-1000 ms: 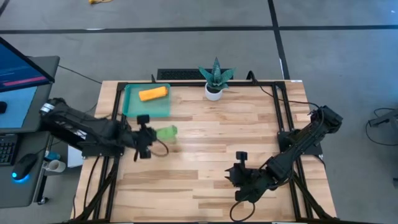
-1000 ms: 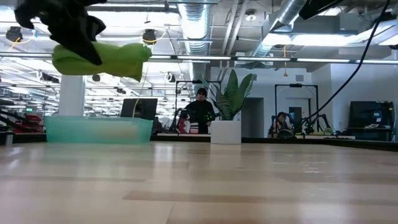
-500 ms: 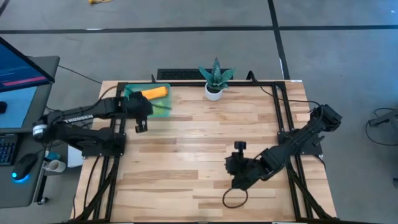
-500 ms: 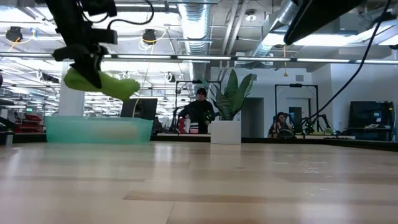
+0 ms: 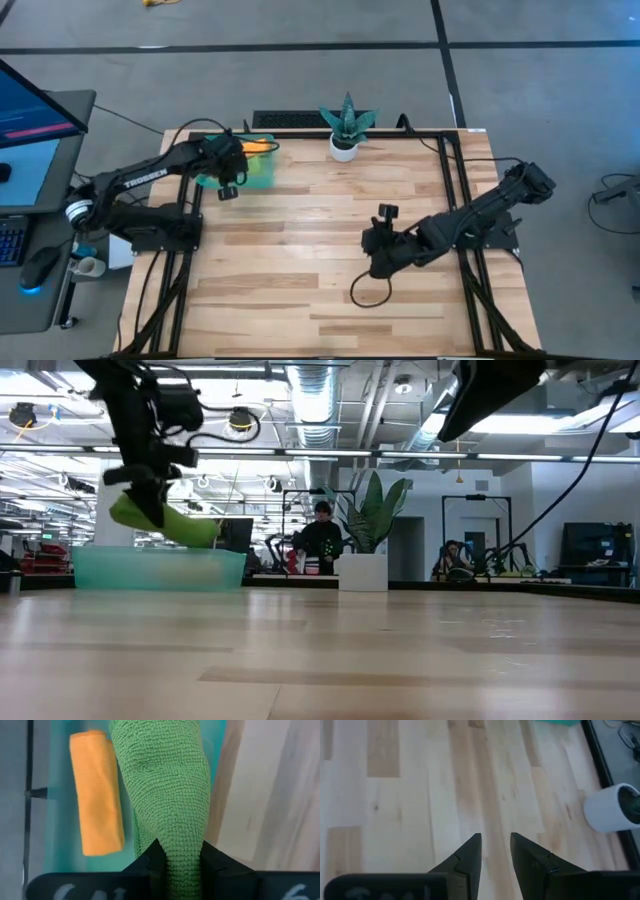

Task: Roll microfiber towels into tight, uniform cylinder then place into a basket
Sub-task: Put the light green microfiber cloth into transparent light green

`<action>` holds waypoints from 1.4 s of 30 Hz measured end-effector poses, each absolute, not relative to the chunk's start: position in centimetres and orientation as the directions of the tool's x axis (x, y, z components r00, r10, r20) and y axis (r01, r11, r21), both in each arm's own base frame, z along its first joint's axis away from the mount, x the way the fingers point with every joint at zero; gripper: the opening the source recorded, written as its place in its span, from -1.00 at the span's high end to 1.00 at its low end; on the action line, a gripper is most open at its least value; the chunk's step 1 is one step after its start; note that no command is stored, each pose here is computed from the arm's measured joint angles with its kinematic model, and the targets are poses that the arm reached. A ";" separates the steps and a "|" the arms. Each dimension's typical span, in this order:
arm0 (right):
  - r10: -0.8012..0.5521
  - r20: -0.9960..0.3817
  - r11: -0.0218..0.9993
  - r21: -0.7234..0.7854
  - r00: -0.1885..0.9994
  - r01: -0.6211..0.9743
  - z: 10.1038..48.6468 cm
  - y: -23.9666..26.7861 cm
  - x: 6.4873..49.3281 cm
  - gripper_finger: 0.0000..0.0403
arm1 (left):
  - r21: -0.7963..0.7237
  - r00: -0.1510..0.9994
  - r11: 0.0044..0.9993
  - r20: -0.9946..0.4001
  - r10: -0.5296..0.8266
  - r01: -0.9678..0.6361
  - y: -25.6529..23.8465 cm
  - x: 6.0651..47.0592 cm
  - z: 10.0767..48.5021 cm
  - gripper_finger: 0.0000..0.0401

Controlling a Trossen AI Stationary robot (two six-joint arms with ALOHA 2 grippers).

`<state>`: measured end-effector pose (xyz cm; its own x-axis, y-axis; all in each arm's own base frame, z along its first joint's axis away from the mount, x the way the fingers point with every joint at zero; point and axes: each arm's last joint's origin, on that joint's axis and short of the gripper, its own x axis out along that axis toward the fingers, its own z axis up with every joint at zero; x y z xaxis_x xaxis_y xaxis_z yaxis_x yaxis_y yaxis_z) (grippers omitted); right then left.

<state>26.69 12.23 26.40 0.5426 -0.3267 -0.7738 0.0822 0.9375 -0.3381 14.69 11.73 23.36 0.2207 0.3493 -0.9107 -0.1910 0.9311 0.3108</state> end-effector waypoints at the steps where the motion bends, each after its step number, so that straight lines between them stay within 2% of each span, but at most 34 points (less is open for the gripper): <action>1: -0.331 -0.774 0.937 -0.339 0.540 0.089 26.6 11.9 26.7 0.37 | 0.312 0.211 0.931 -0.913 0.348 -0.188 12.1 14.8 23.1 0.80; 9: -0.356 -0.772 0.927 -0.362 0.526 0.097 27.2 10.3 26.6 0.37 | 0.272 0.080 0.956 -0.956 0.281 -0.111 14.1 15.6 20.3 0.80; 18: -0.385 -0.773 0.918 -0.377 0.504 0.124 27.2 8.8 27.1 0.37 | 0.280 0.109 0.960 -0.955 0.277 0.016 15.3 17.2 18.6 0.80; 27: -0.377 -0.788 0.923 -0.363 0.487 0.127 27.2 8.0 27.4 0.37 | 0.246 0.039 0.968 -0.969 0.245 0.040 16.0 17.9 16.5 0.78; 32: -0.375 -0.791 0.924 -0.363 0.484 0.122 27.1 8.1 27.3 0.37 | 0.299 0.010 0.954 -0.954 0.299 -0.009 16.3 18.0 16.4 0.63; 37: -0.375 -0.791 0.924 -0.362 0.483 0.124 27.1 8.0 27.3 0.37 | 0.297 0.015 0.954 -0.955 0.298 -0.032 16.2 18.0 16.5 0.40; 42: -0.381 -0.791 0.922 -0.362 0.479 0.135 27.1 7.7 27.4 0.37 | 0.288 0.024 0.956 -0.957 0.290 -0.053 16.2 18.0 16.5 0.26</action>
<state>27.43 7.70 27.13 0.4790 -0.3808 -0.7909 0.1352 0.9223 -0.3621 18.04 16.23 16.48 0.0238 0.2899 -0.9568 -0.0527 0.9561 0.2884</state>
